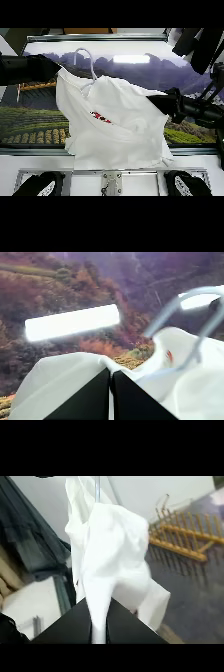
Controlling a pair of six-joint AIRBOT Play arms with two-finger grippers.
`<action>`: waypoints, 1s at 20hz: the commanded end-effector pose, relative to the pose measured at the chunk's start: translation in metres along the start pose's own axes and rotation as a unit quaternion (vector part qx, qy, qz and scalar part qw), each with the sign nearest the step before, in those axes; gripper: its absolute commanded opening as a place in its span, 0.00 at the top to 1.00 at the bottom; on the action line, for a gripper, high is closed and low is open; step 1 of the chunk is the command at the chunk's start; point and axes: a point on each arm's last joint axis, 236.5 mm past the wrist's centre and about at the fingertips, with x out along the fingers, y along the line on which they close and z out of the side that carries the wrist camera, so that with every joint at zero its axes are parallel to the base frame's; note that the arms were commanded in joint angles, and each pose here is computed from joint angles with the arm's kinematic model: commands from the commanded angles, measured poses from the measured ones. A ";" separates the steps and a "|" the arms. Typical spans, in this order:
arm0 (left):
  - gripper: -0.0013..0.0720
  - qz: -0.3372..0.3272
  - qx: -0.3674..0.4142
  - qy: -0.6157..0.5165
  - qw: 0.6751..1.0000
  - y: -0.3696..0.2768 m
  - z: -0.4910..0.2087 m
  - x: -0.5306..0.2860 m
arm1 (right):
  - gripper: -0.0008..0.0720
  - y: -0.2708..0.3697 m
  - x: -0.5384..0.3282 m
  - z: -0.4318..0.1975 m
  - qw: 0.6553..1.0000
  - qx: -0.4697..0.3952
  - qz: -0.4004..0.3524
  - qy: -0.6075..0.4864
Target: Fold the clothes and pants, and hang the long-sleeved shirts on hangers.
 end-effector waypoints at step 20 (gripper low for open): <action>0.18 -0.036 0.058 -0.022 0.997 -0.056 0.004 -0.042 | 0.97 -0.013 0.033 0.011 0.994 0.022 0.035 -0.102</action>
